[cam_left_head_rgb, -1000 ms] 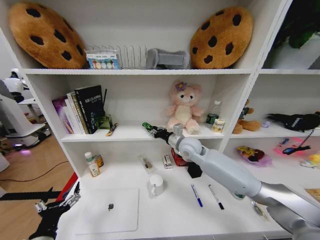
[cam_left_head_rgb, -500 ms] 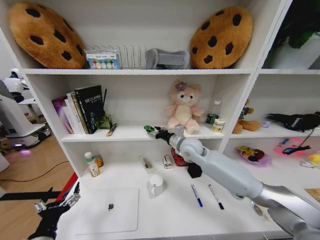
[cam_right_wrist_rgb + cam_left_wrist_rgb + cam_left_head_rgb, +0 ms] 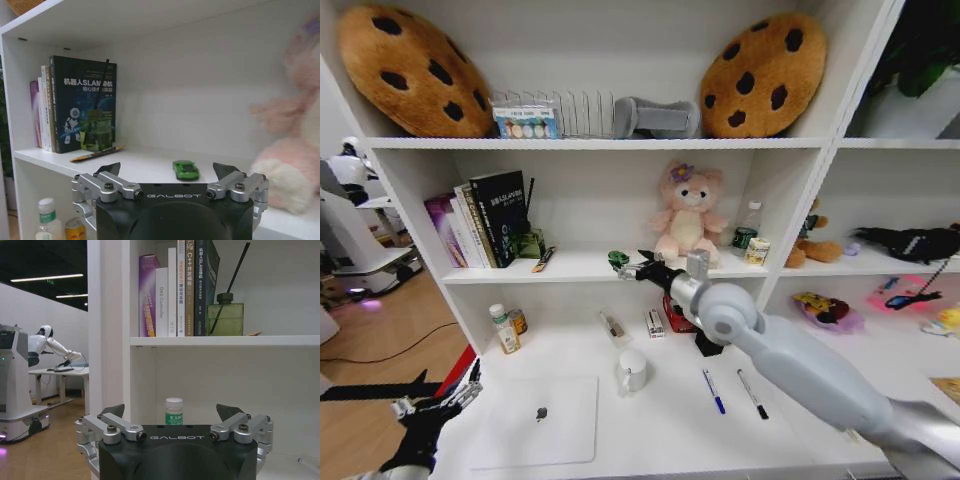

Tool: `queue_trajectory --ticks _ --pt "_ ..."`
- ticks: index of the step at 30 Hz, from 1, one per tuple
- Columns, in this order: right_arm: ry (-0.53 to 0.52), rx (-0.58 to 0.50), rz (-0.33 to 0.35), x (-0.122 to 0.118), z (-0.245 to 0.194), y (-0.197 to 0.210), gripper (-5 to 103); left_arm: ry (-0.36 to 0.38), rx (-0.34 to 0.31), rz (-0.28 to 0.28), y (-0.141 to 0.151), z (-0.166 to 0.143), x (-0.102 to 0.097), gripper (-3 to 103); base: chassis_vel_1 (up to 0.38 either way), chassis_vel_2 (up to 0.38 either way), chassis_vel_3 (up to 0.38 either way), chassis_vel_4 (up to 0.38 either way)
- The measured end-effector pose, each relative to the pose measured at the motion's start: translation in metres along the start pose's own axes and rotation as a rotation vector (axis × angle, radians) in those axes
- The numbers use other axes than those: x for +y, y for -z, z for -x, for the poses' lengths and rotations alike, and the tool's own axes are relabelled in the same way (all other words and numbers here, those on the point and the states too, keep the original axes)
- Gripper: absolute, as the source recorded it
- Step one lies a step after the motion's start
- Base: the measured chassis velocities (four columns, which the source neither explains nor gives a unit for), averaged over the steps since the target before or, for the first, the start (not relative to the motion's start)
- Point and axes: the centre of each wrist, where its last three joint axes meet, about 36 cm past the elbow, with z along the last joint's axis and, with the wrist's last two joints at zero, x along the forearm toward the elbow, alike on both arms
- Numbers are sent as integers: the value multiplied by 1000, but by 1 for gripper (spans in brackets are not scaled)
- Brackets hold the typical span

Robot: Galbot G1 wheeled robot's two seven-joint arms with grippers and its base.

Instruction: Organize the objects on the table.

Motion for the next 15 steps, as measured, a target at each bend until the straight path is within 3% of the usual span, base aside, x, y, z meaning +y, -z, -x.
queue_trajectory --ticks 5,15 --pt "-87 11 -56 -3 -39 -28 100 4 -4 -5 0 1 -1 100 0 0 0 0" --pt "-318 36 -14 0 -94 -75 100 12 -4 -15 0 0 -2 100 0 0 0 0"
